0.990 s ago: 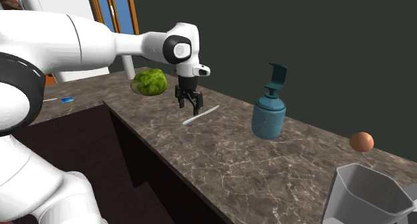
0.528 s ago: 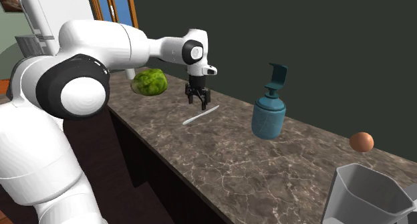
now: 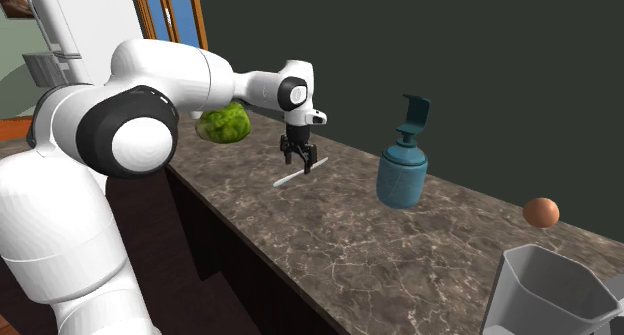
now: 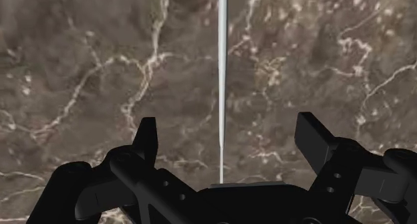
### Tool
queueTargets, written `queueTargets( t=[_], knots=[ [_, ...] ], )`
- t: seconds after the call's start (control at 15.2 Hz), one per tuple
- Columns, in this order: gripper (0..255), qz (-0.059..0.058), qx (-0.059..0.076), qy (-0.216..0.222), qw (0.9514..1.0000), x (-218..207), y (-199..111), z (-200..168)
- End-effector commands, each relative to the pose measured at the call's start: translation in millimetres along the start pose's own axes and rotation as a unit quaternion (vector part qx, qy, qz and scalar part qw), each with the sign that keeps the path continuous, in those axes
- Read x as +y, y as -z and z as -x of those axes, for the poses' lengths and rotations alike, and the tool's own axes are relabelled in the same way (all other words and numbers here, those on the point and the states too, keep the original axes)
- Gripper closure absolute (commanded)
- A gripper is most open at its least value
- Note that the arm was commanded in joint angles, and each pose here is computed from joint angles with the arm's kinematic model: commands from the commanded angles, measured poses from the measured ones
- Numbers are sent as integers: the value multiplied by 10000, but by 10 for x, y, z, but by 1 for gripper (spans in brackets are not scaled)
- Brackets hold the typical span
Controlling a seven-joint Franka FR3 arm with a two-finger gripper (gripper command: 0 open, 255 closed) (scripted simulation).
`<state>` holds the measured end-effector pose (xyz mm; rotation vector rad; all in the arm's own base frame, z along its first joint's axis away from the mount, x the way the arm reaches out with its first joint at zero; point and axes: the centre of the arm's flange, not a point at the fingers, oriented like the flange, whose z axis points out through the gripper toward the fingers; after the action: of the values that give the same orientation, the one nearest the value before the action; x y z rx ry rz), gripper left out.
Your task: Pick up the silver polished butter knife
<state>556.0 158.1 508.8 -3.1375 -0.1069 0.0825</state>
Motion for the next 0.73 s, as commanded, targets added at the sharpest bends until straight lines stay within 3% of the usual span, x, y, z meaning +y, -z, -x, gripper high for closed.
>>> queueTargets(
  t=[0.0, 0.07, 0.13, 0.66],
  knots=[
    [0, 0, 2, 0, 10000, 7, -38, 8],
    [0, 0, 2, 0, 10000, 7, -38, 8],
    [255, 0, 2, 0, 10000, 4, -42, 6],
    [255, 0, 2, 0, 10000, 5, -40, 7]
  ],
)
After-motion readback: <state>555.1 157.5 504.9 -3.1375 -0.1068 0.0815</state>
